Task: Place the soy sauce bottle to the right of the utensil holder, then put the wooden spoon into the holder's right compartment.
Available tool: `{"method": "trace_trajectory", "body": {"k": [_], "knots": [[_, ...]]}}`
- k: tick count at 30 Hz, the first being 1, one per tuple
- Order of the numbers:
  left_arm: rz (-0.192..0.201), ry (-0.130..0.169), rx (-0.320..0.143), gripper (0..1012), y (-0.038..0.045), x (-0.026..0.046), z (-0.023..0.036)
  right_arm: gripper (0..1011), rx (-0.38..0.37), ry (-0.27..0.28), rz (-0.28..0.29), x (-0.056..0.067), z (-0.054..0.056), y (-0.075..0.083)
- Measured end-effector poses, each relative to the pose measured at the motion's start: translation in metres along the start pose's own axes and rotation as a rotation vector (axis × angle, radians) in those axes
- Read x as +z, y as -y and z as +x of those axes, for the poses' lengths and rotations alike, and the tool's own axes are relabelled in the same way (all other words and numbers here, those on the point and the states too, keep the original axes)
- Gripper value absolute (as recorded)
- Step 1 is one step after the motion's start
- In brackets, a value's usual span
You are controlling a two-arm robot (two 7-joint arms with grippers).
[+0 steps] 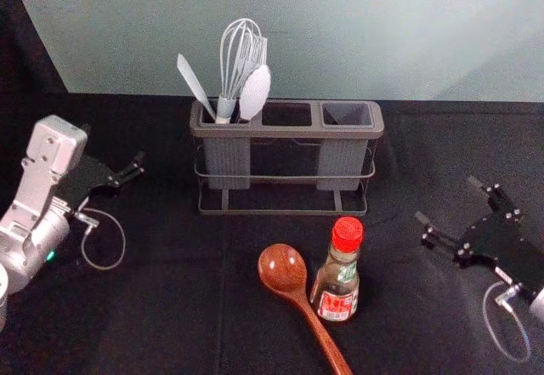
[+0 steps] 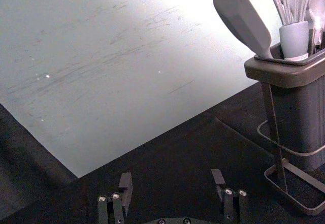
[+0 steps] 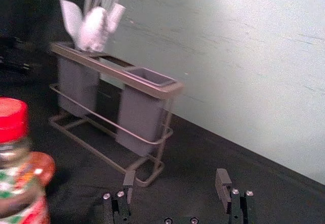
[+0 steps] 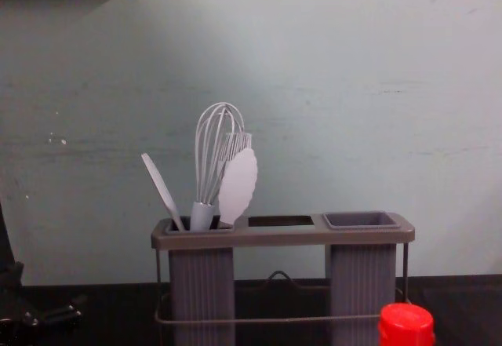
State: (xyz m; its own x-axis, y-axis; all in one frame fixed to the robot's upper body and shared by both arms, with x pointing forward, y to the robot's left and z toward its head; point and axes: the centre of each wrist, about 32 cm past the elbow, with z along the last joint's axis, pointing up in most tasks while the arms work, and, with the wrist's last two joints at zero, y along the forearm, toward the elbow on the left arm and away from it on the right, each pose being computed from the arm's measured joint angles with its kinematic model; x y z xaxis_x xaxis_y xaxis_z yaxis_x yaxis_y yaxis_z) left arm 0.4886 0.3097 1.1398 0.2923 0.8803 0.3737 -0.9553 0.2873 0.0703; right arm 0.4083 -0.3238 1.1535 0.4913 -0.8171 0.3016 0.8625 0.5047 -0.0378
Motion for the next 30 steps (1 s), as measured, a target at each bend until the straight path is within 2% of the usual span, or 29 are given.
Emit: {"method": "trace_trajectory", "body": {"k": [13,30], "knots": [[0.000,0.000,0.000,1011,0.0000,0.0000,0.0000,1003,0.120,-0.094,0.050,0.011,-0.012,0.008],[0.000,0.000,0.000,1011,0.0000,0.0000,0.0000,1003,0.245,-0.159,0.082,0.019,-0.032,0.006]]}}
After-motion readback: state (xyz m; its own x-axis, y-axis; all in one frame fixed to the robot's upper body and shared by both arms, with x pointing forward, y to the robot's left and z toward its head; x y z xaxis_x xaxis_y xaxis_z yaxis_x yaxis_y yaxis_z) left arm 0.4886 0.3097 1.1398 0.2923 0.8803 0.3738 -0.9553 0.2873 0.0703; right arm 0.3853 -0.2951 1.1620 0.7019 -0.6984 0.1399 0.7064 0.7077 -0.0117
